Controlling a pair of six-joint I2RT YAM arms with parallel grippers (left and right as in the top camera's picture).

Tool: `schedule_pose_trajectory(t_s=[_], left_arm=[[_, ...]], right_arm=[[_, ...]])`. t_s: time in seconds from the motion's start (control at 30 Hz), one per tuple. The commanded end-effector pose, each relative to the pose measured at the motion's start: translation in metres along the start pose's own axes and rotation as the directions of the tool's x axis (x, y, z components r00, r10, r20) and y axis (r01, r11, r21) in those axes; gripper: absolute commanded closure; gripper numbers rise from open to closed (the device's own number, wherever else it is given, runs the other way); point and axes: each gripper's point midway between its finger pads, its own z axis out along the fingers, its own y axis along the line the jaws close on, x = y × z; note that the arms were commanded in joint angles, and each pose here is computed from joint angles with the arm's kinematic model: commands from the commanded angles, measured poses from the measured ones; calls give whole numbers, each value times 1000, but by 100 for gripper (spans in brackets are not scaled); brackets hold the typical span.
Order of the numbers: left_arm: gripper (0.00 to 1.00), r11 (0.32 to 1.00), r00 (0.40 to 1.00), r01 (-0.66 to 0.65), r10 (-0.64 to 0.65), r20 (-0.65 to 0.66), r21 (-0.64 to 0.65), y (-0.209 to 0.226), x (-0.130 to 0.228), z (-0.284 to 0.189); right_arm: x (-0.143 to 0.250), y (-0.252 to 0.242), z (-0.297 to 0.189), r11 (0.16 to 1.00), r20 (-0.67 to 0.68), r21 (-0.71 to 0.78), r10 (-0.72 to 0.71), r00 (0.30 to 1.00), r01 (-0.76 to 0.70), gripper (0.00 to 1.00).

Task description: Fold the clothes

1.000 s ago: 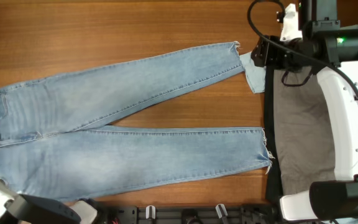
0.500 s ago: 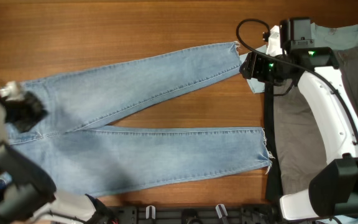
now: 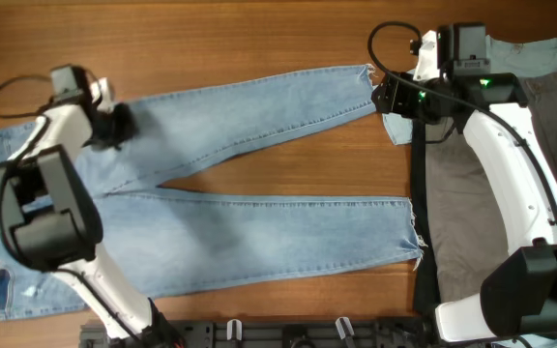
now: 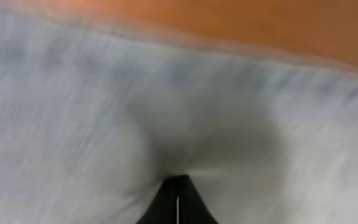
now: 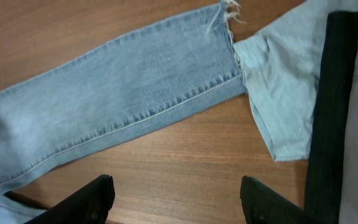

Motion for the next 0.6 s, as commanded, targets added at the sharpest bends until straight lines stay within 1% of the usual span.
schedule_pose_trajectory(t_s=[0.0,0.03,0.07,0.13,0.2,0.27,0.3,0.33,0.37,0.43,0.47,0.5,0.57], left_arm=[[96,999,997,-44,44,-66,1,-24,41,71],[96,999,999,-40,40,-30,4,-30,29,70],[96,999,999,-38,38,16,17,-39,9,65],[96,999,997,-41,40,61,24,-47,-22,52],[96,998,997,-57,56,51,14,-49,-47,28],[80,997,997,-81,81,15,-2,-48,-67,-11],[78,996,996,-89,89,6,-6,-47,-70,-21],[76,996,996,-89,89,-18,-23,-43,-74,-45],[79,996,997,-65,62,-44,-66,-32,-74,-74],[96,995,998,-6,-1,-69,-97,-12,-68,-116],[96,994,996,34,-42,-75,-106,-2,-63,-133],[96,991,992,86,-95,-84,-101,12,-54,-160],[96,981,983,160,-168,-72,-109,34,-45,-191]], right_arm=[[2,2,4,1000,-7,-15,6,1000,-6,30],[2,2,4,1000,-7,-15,6,1000,-6,30],[2,2,4,1000,-7,-15,6,1000,-6,30],[1,2,4,1000,-5,-13,5,1000,-5,30],[2,1,4,1000,-10,-11,7,1000,-7,30],[5,1,4,1000,-20,-9,10,1000,-10,30],[6,1,4,1000,-23,-8,10,1000,-10,30],[8,0,4,1000,-34,-4,14,999,-14,30],[15,-3,4,999,-59,9,48,997,-47,30],[32,-20,1,981,-109,109,175,978,-163,30],[43,-31,0,970,-142,164,204,969,-180,30],[60,-44,-1,956,-207,214,243,948,-198,31],[85,-58,-3,934,-305,276,307,901,-225,31]])
